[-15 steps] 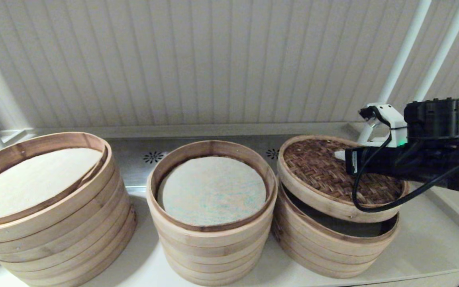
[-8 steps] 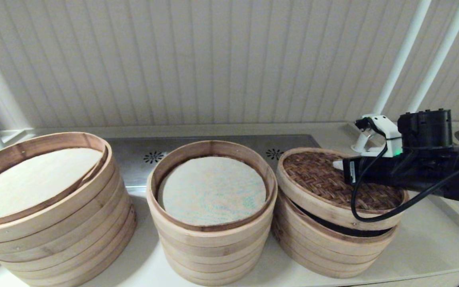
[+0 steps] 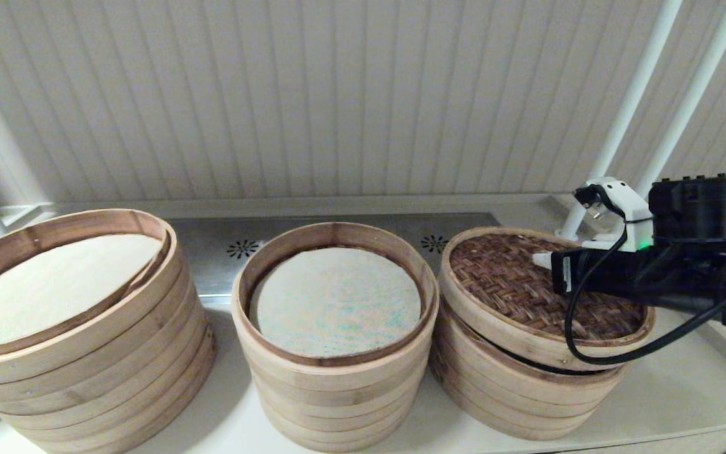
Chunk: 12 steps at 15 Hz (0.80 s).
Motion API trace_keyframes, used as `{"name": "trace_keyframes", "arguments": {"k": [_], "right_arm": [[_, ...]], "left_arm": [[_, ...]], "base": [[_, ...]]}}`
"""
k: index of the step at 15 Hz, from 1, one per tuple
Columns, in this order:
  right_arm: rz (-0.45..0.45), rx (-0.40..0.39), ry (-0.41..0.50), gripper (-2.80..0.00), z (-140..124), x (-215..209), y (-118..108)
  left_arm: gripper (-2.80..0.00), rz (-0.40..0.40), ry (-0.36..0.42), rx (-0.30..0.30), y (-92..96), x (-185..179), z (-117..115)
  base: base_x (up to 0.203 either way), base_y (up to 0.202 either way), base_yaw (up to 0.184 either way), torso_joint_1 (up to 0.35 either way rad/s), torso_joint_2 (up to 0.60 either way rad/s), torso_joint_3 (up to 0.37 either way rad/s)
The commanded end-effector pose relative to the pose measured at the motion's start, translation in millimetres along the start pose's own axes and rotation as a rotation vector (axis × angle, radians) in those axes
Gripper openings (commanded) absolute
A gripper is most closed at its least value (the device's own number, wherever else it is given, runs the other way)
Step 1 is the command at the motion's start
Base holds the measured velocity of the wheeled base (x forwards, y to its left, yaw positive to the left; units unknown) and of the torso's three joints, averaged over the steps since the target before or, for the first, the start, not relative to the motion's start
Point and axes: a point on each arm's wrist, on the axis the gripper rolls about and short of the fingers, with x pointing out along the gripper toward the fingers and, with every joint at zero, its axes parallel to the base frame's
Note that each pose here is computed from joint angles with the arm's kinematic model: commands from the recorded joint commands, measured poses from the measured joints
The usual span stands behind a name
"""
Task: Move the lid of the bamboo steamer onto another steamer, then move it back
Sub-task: Put the steamer
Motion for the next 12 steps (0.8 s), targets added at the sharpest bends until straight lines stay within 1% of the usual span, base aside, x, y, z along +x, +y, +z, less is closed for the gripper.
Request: {"name": "trace_keyframes", "arguments": {"k": [1, 12], "right_arm": [[0.001, -0.003, -0.015, -2.8, 0.2, -8.9, 0.9], [0.025, -0.005, 0.031, -2.8, -13.5, -7.7, 7.7]], "left_arm": [[-2.8, 0.0, 0.001, -0.002, 0.0, 0.0, -0.1], [-2.8, 0.0, -0.001, 0.0, 0.0, 0.0, 0.1]], "base": [[0.0, 0.0, 0.0, 0.0, 0.0, 0.0], [0.0, 0.0, 0.0, 0.0, 0.0, 0.0]]}}
